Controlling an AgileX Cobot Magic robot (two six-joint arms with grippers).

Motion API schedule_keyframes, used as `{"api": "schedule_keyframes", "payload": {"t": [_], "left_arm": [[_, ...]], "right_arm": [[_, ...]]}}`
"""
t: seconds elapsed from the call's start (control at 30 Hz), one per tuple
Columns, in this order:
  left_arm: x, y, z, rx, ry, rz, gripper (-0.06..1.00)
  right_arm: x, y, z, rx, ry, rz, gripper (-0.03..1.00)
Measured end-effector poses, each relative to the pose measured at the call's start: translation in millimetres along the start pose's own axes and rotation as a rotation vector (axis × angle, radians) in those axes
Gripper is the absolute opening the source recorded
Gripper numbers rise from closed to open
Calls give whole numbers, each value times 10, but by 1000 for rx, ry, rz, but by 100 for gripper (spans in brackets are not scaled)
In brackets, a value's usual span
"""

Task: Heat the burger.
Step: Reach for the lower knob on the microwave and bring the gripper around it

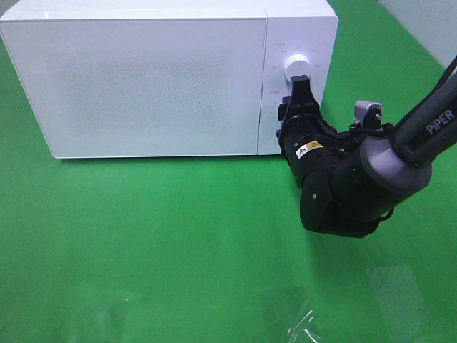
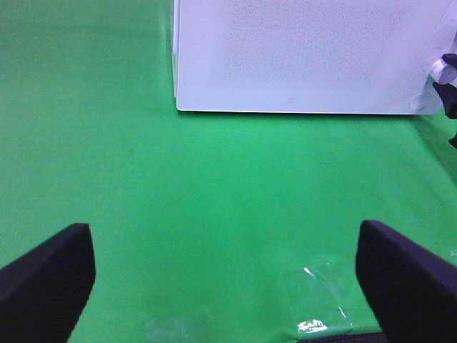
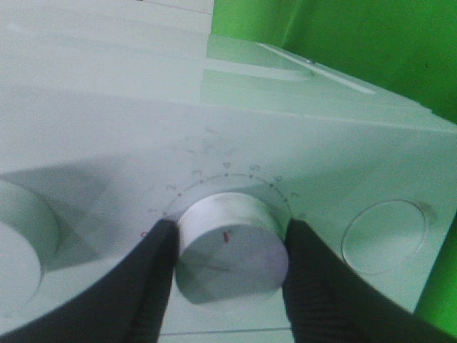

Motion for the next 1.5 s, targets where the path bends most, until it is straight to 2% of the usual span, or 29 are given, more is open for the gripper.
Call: {"api": "schedule_keyframes", "payload": {"t": [0.03,0.07,0.1,0.2,1.3,1.47,1.5], "left_arm": [[0,0,0,0,0,0,90],[0,0,0,0,0,0,90],[0,0,0,0,0,0,90],[0,0,0,0,0,0,90],[0,0,0,0,0,0,90],[0,0,0,0,0,0,90],[0,0,0,0,0,0,90]], "right_arm": [[0,1,-1,82,1,0,43],[0,1,-1,82,1,0,43],[0,1,-2,151,2,1,43],[0,2,-4,191,3,1,43],[-5,-13,22,183,-20,-8,43],[2,-2,21,152,-39,-16,48],[-4,4,-2,134,-31,-16,52]]}}
Point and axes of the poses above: a point on each arm's last joint axis where the gripper is mounted, x pointing out along that axis toward the gripper, y along the wrist's bending axis when the last joint is at zero, z = x × y, the point moved 6 cm from there along x, pointing out along that axis toward the gripper, and after that the axes turned 12 degrees about -x, right-handed, at the moved point
